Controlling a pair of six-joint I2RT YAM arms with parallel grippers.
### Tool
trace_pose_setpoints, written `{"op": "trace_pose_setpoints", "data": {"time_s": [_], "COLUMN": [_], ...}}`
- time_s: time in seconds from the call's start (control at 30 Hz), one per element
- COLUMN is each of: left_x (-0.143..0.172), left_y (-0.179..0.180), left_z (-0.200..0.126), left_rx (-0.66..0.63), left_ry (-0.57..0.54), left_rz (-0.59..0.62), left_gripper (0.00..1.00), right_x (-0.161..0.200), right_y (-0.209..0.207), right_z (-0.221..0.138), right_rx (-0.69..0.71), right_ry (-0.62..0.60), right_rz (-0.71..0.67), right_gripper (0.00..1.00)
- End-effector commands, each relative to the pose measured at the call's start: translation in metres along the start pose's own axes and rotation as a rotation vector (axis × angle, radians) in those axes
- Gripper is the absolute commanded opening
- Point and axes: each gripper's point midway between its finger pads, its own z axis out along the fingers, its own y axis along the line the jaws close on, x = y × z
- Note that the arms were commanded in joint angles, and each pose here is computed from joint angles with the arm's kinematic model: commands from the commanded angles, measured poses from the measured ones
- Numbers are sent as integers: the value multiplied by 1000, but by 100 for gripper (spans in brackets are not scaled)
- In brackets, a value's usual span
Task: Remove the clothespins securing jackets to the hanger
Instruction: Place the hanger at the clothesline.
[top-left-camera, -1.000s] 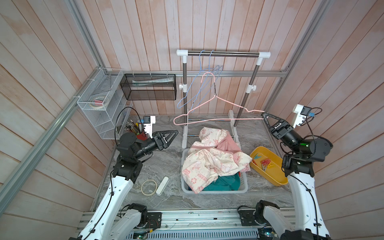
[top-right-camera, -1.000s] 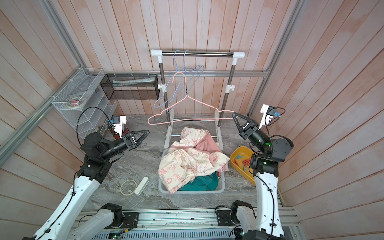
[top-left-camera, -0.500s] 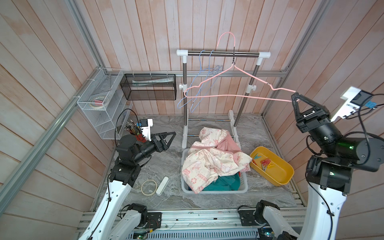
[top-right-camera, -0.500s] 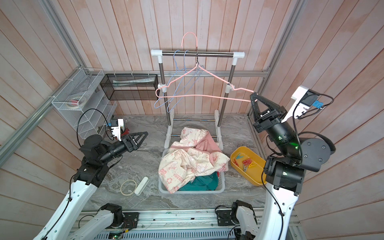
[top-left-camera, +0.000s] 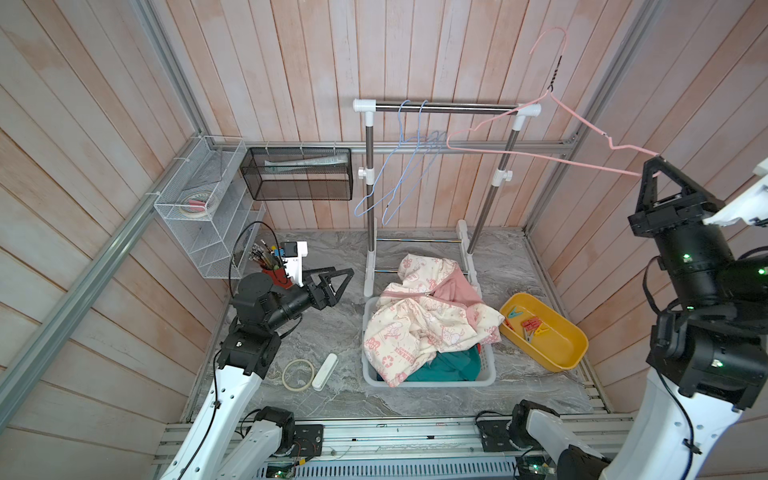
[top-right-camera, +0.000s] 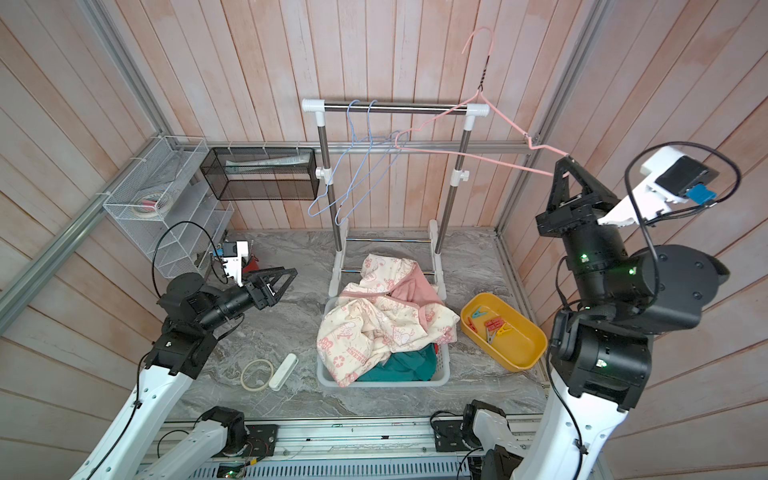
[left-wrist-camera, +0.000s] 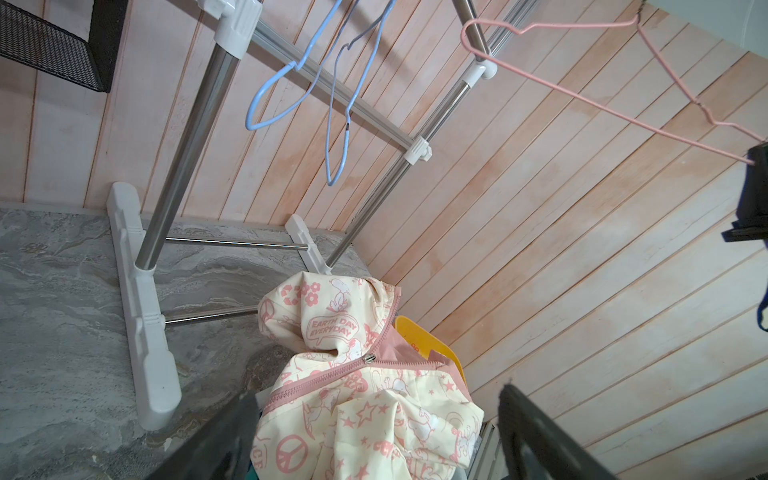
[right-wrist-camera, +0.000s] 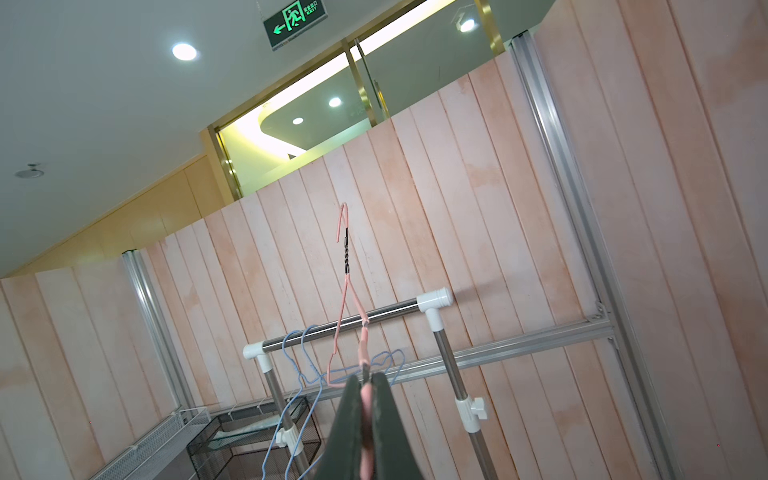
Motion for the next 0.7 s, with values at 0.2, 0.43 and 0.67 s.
{"op": "trace_pose_setpoints", "data": {"time_s": [0.2,0.43,0.67], "left_x": [6,11,13], "left_y": [4,12,13], "left_z": [7,12,14], "left_rx": [15,6,8], "left_ry": [23,37,42], "left_rz": [18,7,11], "left_gripper": [93,93,93], "right_x": [22,36,67], "right_y": [-39,-37,-29], "right_z": [32,62,79], "right_rx": [88,73,153], "right_ry": [76,102,141], "right_rz": [-13,-45,-114], "right_gripper": [0,0,0]}}
